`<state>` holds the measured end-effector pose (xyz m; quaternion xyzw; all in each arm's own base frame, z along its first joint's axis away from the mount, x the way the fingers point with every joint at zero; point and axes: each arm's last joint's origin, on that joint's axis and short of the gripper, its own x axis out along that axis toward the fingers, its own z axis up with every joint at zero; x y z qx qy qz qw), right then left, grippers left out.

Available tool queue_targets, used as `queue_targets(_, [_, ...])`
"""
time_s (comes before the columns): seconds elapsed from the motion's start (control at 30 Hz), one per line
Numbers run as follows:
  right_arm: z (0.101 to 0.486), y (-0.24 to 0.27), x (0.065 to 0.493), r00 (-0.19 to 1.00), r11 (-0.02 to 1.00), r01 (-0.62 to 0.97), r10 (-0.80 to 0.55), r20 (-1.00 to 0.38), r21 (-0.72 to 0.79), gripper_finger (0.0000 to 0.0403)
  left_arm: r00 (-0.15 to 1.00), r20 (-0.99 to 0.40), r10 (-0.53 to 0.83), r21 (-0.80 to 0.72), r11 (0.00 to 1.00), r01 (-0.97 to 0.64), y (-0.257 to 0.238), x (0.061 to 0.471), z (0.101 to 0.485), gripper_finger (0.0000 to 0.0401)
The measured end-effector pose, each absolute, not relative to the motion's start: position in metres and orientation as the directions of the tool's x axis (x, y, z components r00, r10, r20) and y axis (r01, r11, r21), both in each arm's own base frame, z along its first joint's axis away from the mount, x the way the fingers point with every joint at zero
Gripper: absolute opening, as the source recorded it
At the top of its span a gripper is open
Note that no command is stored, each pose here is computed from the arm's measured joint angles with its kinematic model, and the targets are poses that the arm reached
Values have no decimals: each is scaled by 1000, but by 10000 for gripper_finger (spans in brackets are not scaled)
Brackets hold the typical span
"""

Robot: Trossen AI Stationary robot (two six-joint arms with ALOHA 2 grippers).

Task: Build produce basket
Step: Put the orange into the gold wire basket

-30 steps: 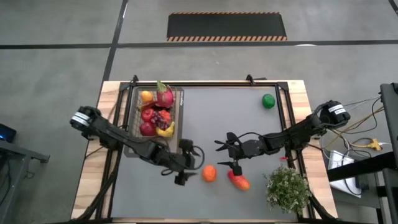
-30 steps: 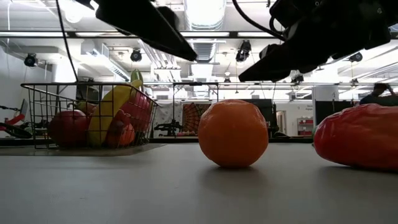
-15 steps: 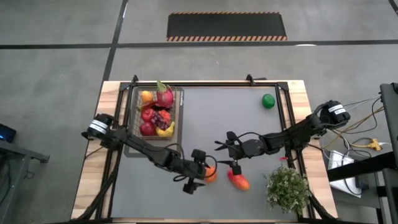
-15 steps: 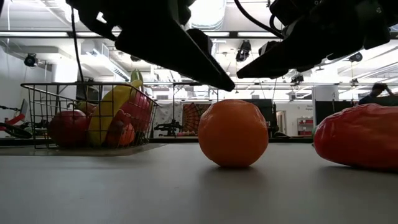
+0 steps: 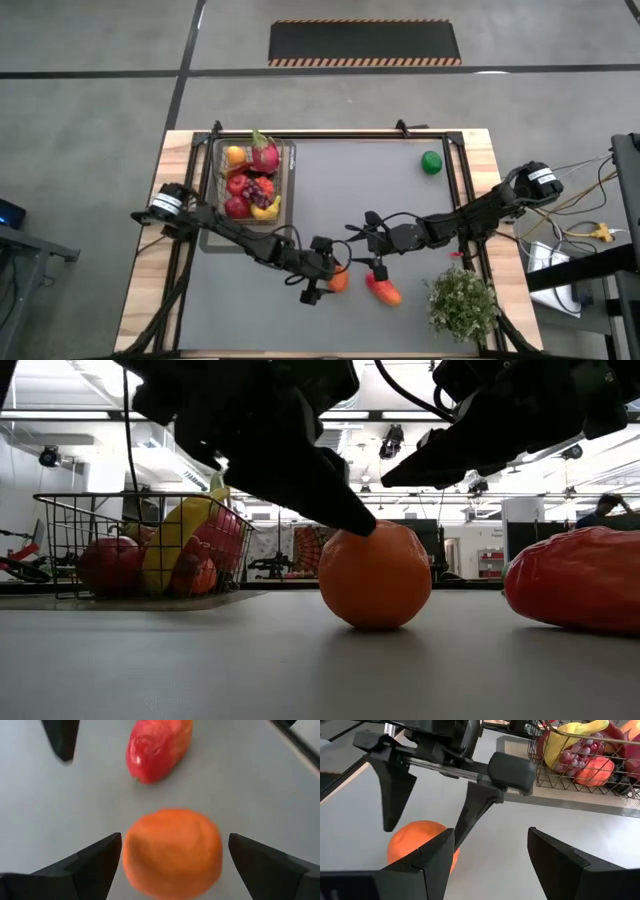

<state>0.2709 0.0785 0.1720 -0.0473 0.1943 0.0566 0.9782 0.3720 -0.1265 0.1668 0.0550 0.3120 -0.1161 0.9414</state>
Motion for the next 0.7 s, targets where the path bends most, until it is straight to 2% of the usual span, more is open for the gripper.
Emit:
queue_targets(0.2, [170, 78, 271, 914, 990, -126, 91, -395, -62, 233, 775, -593, -218, -22, 967, 255, -124, 377, 159, 343])
queue_targets(0.5, [170, 78, 271, 913, 991, -124, 91, -398, -58, 233, 775, -593, -219, -37, 969, 245, -123, 376, 161, 268])
queue_targets(0.7, [168, 78, 269, 910, 988, -130, 86, -405, -82, 233, 774, -595, -218, -30, 968, 250, -122, 367, 179, 255])
